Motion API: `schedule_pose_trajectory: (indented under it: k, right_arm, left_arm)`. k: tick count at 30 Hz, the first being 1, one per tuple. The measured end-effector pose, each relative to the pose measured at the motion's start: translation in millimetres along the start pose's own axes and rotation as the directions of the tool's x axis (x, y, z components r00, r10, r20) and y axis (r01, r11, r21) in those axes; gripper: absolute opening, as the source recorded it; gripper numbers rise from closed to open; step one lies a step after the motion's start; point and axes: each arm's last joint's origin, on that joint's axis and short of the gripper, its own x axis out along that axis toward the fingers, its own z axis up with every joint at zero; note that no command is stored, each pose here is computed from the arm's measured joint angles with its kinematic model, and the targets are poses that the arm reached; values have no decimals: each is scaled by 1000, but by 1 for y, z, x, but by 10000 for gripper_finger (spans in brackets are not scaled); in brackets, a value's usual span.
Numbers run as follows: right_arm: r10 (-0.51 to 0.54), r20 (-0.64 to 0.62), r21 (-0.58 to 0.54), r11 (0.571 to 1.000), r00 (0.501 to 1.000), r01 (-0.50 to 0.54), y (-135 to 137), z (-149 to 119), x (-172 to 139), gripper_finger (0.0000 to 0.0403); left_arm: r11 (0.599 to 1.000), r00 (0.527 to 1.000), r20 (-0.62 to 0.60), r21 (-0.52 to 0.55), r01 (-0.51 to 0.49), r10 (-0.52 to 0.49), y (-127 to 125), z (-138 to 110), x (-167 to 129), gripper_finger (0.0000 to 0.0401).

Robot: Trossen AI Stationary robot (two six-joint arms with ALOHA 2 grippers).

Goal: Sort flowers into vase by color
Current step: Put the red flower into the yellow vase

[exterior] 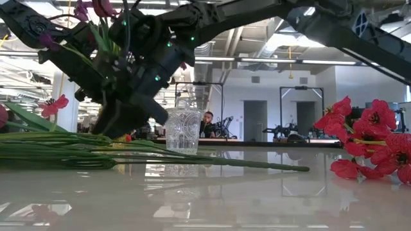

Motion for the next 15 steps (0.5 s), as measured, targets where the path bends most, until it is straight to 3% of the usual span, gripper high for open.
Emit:
schedule_pose_trajectory:
  k: [7,15]
  right_arm:
    - [-6,-13,-31,1000,1000,5,-5,-15,11,232]
    - [21,-31,-65,998,999,-23,-2,-22,14,183]
  left_arm:
    - [1000,1000,-1,-6,-1,1,0,0,0,0]
    - [1000,1000,-2,-17,-2,2,0,0,0,0]
